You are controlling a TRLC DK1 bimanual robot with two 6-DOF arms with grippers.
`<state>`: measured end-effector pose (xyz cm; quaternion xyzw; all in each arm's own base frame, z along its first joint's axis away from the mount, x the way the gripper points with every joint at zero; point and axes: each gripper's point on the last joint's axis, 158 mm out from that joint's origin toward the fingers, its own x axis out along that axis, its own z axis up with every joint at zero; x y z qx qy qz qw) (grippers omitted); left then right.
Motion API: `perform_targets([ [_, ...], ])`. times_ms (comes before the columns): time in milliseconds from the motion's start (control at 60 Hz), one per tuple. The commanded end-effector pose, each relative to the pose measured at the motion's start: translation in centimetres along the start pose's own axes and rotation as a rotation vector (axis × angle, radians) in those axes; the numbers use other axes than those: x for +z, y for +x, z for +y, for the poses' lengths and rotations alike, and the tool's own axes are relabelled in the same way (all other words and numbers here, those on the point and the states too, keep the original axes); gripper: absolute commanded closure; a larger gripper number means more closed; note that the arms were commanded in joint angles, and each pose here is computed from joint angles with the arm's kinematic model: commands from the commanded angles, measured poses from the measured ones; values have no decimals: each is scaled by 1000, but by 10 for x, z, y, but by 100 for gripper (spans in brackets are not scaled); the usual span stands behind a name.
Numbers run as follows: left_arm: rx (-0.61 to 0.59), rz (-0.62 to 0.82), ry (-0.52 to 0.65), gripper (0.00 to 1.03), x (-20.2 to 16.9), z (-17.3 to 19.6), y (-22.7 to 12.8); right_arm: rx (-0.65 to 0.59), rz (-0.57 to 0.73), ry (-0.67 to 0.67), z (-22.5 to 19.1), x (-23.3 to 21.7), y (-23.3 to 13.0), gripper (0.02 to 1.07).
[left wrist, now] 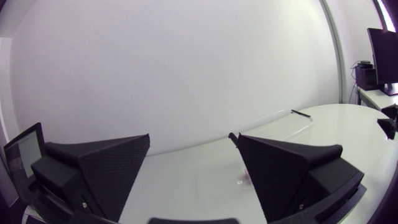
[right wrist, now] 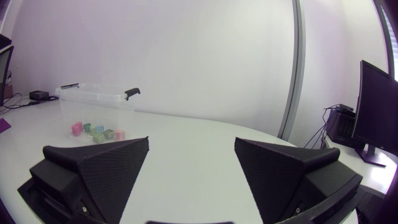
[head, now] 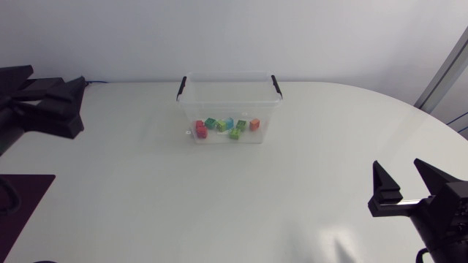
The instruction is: Place the duplo bricks in the container
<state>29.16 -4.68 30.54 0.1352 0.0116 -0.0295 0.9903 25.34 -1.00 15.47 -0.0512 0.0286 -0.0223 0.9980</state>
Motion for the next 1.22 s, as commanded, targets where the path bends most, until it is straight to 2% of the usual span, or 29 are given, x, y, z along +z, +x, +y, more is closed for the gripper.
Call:
perform_targets([
  [0,-44,-33,-20,5,-9,-10,-12,-6,-2,-10,-1,-5,1,7],
  [1033,34,35,-273,4,-162,-2,-35,37,0,101,9,-5,1,7],
  [1200,34,35,-273,4,-162,-2,-35,37,0,101,9,-5,1,7],
])
